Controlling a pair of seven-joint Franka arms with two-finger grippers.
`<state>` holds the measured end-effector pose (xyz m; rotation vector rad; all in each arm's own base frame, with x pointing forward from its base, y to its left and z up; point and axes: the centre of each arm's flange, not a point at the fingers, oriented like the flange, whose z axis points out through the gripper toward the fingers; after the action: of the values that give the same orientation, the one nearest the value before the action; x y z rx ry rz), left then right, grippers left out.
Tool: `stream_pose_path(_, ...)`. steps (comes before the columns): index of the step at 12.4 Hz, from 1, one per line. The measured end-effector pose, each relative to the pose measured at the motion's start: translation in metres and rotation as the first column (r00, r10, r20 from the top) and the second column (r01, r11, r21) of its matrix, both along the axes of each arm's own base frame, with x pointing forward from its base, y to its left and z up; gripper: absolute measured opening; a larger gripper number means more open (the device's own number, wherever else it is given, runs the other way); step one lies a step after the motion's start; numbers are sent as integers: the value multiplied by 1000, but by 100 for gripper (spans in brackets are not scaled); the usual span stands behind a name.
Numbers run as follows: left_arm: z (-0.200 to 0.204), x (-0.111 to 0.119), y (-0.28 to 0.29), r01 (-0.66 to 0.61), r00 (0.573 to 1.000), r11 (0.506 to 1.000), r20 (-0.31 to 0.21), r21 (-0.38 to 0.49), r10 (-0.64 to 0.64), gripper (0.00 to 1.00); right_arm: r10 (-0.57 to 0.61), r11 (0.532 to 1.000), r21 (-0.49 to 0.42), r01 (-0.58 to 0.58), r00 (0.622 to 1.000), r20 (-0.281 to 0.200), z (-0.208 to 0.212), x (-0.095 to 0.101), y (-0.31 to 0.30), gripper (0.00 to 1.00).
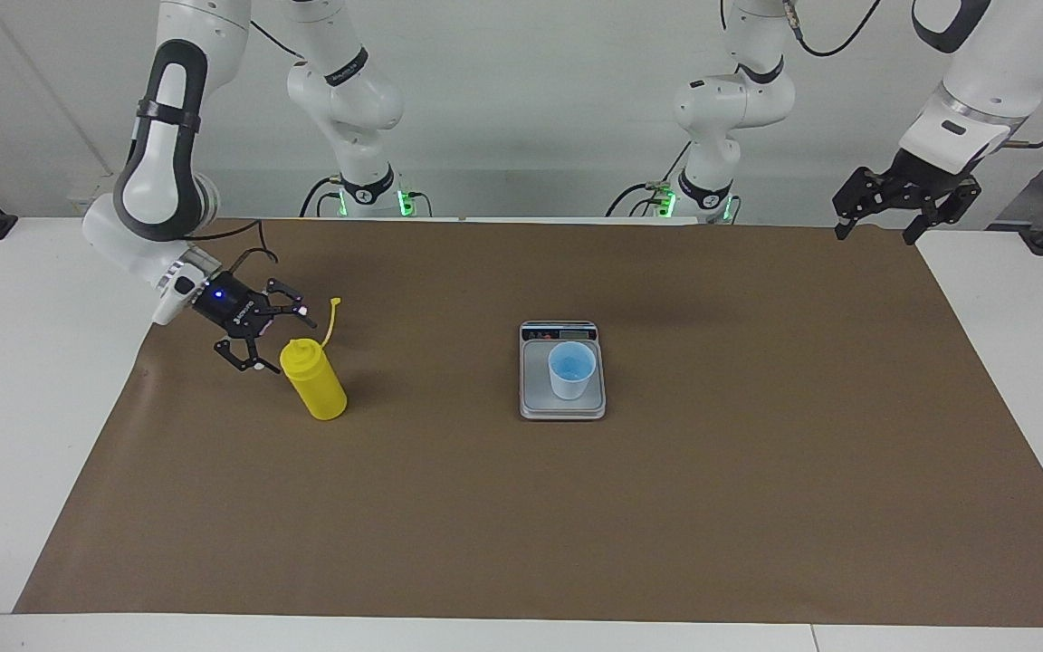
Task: Pour seasoning into cup on scale with both arms
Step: 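Reach the right gripper to the yellow bottle and grasp it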
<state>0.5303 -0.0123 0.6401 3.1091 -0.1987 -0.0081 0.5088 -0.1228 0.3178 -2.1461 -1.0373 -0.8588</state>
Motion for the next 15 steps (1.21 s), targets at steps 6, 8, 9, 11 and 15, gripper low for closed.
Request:
stream_pose_path(6,-1,0,0,-1,1000,1000,-3,0,1,100,-14,999,31,13,999,37,-19,4,2,100)
stream_pose_path(8,-2,0,-1,0,1000,1000,-4,0,0,100,-35,998,46,32,998,59,-17,9,11,100)
stream_pose_path(9,-2,-1,-1,0,1000,1000,-4,0,0,100,-40,998,47,37,997,63,-17,11,17,100)
stream_pose_path(11,-3,-1,-1,1,1000,1000,-7,0,-1,100,-46,998,51,43,997,57,-24,13,22,100)
stream_pose_path(15,-5,-1,-1,3,1000,1000,-19,0,-3,100,-58,997,56,54,995,82,-41,21,17,100)
